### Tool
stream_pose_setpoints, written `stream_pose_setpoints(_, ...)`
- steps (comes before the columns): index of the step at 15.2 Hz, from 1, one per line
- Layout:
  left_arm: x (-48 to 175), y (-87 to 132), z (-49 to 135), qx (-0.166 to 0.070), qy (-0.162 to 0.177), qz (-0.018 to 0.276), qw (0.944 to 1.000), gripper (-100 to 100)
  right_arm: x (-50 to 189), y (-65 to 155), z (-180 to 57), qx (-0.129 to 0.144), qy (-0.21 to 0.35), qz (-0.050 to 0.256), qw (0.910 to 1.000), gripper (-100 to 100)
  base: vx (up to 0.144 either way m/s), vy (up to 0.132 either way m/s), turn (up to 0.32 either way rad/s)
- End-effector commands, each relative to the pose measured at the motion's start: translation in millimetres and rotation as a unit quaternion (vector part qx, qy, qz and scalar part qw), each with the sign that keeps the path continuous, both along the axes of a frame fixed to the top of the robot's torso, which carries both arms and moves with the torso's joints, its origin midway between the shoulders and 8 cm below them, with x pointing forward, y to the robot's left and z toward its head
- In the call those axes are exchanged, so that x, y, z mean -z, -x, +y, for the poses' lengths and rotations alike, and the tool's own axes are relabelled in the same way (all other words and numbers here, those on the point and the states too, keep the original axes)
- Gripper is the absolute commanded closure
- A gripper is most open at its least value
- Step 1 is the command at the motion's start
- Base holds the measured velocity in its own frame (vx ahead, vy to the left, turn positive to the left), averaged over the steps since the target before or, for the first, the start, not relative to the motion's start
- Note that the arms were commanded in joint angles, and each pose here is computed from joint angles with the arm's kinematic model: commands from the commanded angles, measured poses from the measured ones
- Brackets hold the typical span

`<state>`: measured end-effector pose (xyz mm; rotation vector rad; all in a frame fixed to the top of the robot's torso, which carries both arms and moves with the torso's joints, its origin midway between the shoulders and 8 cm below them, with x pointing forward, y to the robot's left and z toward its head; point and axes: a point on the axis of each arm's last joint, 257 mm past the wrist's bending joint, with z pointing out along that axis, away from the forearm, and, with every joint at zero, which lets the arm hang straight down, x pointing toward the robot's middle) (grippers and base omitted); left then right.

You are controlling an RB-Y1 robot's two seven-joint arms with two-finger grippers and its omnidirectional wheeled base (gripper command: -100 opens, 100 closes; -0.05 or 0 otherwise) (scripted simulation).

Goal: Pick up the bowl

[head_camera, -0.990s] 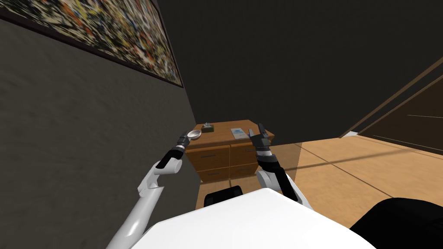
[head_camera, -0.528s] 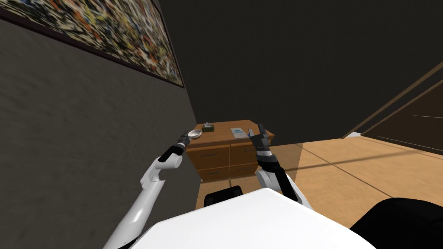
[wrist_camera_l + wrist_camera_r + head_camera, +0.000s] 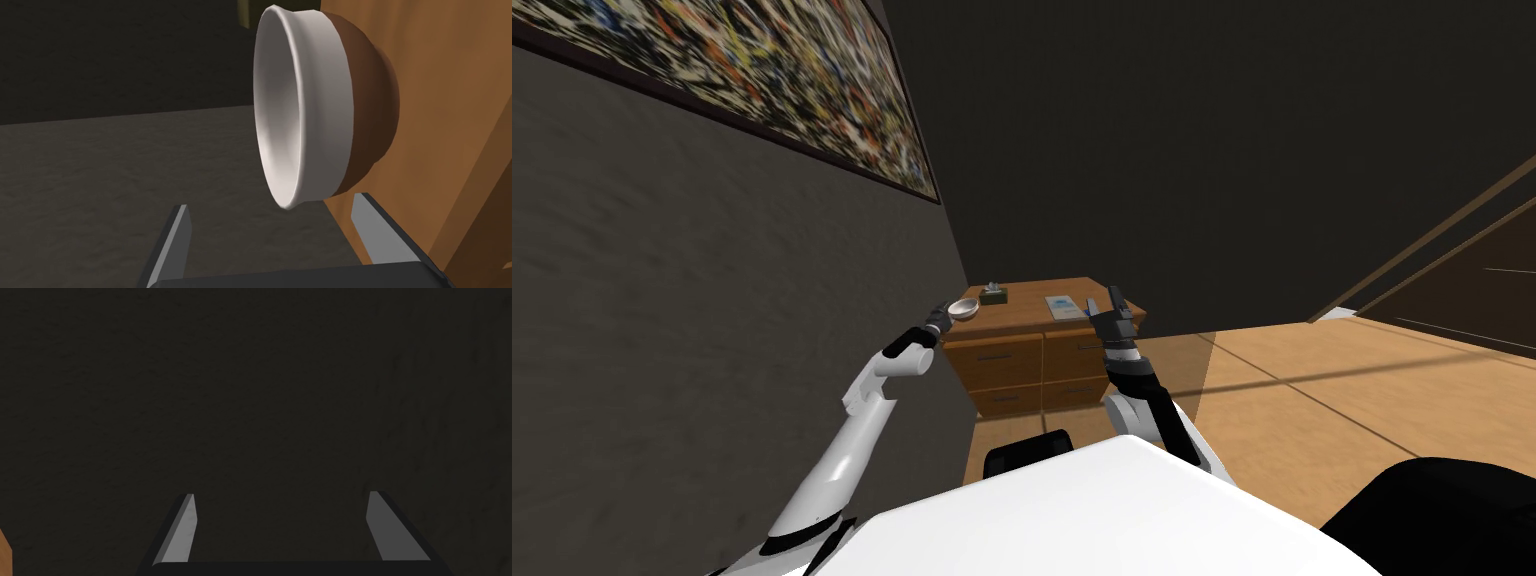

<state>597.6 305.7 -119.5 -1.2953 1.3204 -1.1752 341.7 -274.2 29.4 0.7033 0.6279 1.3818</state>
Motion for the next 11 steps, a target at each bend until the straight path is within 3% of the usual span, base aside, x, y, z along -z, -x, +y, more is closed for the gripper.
stream_pose_setpoints(1,0,-11,3.7,-0.006,0.016,0.019,0.9997,-100,0,0,0,0.000,0.000,0.000,1.0000,0,-0.012,-0.012,0.036)
stream_pose_setpoints(4,8,-10,4.4,-0.009,0.015,0.041,0.9990,-100,0,0,0,0.000,0.000,0.000,1.0000,0,-0.011,-0.015,0.014)
stream_pose_setpoints(5,1,-20,6.0,-0.012,0.032,0.048,0.9983,-100,0,0,0,0.000,0.000,0.000,1.0000,0,-0.010,-0.013,0.030)
stream_pose_setpoints(11,12,-25,9.8,-0.024,0.046,0.097,0.9940,-100,0,0,0,0.000,0.000,0.000,1.0000,0,-0.006,-0.014,0.018)
